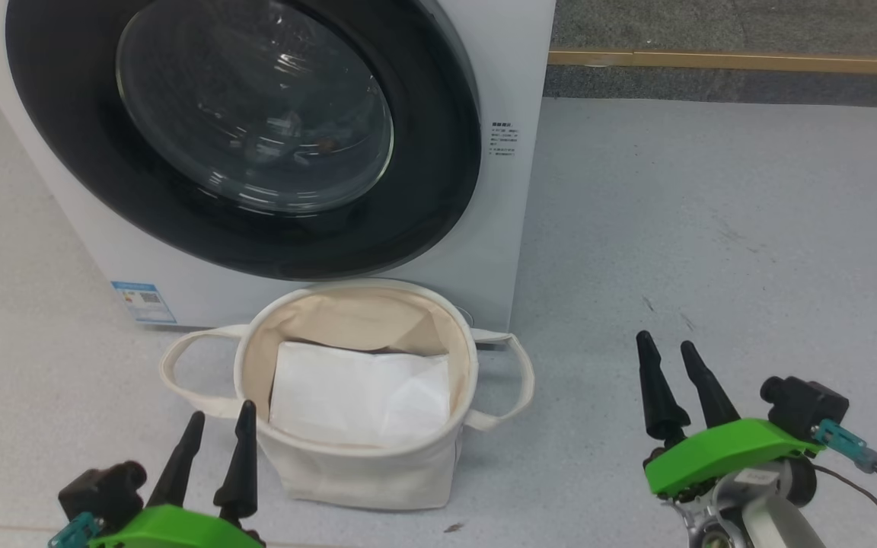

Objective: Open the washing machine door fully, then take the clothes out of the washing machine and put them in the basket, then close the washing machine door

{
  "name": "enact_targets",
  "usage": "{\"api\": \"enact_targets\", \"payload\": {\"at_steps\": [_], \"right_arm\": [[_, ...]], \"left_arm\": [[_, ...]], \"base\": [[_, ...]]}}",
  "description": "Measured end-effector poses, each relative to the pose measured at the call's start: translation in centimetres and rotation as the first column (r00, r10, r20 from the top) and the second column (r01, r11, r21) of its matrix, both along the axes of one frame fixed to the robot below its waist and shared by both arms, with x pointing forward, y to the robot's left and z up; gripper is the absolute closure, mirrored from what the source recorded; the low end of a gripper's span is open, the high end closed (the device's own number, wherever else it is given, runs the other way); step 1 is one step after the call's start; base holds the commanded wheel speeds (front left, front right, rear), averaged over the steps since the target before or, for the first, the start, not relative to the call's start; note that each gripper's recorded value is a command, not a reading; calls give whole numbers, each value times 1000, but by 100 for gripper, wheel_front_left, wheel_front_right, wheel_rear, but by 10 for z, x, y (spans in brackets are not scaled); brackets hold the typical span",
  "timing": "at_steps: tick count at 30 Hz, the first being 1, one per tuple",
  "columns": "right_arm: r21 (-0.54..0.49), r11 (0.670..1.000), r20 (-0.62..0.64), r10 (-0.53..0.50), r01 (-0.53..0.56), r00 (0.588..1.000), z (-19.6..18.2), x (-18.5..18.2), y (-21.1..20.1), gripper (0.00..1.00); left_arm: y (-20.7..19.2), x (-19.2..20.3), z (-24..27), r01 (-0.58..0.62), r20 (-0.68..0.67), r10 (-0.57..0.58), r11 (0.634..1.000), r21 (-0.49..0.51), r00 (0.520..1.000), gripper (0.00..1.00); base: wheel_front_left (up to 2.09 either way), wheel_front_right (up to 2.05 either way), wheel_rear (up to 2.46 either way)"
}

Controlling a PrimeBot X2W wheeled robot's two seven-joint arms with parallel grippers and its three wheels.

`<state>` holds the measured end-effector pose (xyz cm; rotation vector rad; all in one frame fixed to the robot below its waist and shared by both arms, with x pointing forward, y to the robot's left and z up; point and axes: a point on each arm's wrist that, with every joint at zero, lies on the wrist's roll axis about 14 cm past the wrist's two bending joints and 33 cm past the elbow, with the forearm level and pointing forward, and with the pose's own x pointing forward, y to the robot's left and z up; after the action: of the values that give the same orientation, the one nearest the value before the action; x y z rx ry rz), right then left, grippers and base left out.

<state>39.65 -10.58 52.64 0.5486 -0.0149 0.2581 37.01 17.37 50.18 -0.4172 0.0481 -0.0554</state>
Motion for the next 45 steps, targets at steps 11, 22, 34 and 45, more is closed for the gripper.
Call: {"api": "enact_targets", "payload": {"at_steps": [11,22,34,45], "right_arm": [[-126,992,68,6,3,998,8,1,2,0],[-223,975,137,42,-11,990,19,1,14,0],[-338,941,232,75,8,970,36,1,21,0],[-345,939,233,69,16,970,36,2,18,0]], "left_arm": [[-1,0,10,0,56,-8,991,131,998,0],[-6,1,22,6,121,-35,973,232,992,0],[-7,-2,33,-9,185,-56,942,336,981,0],[-7,-1,32,-6,180,-56,945,328,982,0]], "base": [[0,0,0],[0,0,0],[0,0,0],[0,0,0]]}}
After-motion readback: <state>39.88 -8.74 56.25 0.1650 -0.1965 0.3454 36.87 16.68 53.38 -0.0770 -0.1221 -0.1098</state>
